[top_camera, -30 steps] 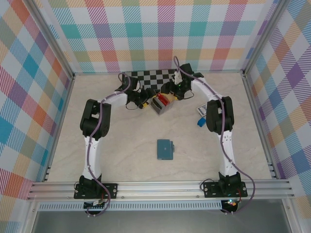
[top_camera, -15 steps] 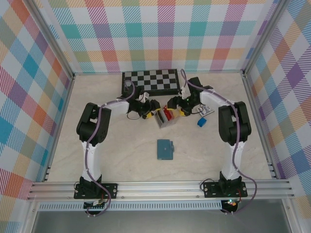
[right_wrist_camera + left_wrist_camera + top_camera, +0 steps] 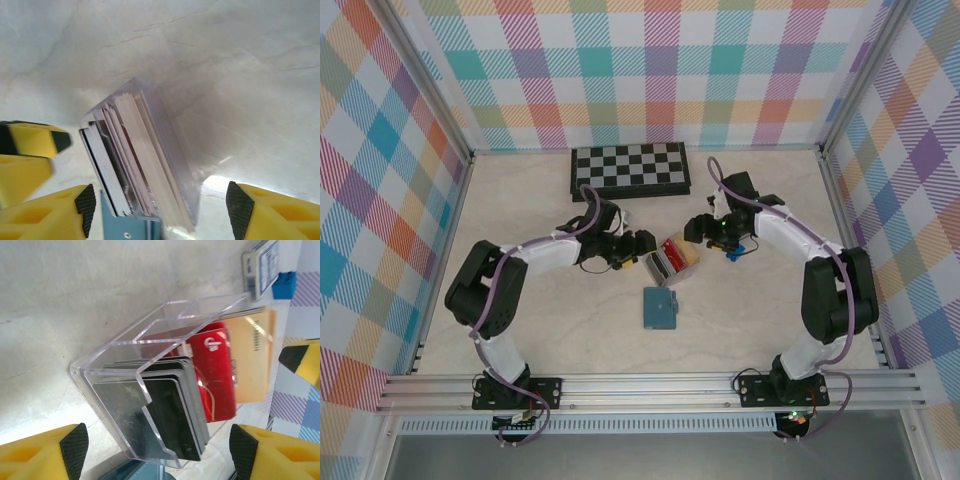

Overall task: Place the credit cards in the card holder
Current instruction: Move the storage box to the center of the table, then pick up the credit card from the storage box.

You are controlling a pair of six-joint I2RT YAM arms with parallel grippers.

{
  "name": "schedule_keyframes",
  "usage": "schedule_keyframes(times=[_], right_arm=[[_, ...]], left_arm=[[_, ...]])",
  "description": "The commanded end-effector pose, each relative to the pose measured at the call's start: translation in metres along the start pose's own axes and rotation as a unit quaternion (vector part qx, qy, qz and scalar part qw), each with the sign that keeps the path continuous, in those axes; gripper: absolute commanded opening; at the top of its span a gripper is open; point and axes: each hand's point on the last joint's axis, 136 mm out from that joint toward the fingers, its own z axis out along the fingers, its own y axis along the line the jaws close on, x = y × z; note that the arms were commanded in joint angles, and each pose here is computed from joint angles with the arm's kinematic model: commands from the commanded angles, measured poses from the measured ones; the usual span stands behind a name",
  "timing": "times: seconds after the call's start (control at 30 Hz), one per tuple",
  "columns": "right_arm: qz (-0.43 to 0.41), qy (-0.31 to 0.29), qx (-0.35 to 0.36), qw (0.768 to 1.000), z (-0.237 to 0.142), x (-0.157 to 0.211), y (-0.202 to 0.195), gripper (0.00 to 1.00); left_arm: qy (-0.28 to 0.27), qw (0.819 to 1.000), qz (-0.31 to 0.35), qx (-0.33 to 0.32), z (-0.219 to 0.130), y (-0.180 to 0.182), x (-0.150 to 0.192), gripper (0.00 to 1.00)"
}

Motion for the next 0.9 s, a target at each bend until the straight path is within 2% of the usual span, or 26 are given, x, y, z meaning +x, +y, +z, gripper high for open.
schedule_keyframes(times=[0.0, 0.13, 0.37, 0.6, 0.87], right_arm=[[-0.047, -0.006, 0.049, 0.998, -0.015, 0.000, -0.006, 0.66], [-0.102, 0.003, 0.086, 0.991, -0.015, 0.001, -0.002, 0.58], [-0.184, 0.011, 0.147, 0.972, -0.001, 0.001, 0.007, 0.58], [-0.221, 0.036, 0.172, 0.959, 0.018, 0.006, 0.009, 0.59], [-0.244, 0.029, 0.212, 0.946, 0.026, -0.004, 0.002, 0.59]], left_arm=[[-0.030, 0.999, -0.020, -0.004, -0.009, 0.000, -0.006, 0.75], [-0.030, 0.998, -0.047, -0.014, 0.001, 0.003, 0.004, 0.68], [-0.034, 0.997, -0.070, -0.017, 0.023, 0.005, 0.011, 0.51], [-0.023, 0.996, -0.079, -0.019, 0.036, 0.012, 0.015, 0.48], [-0.018, 0.996, -0.083, -0.035, 0.040, 0.025, 0.020, 0.48]])
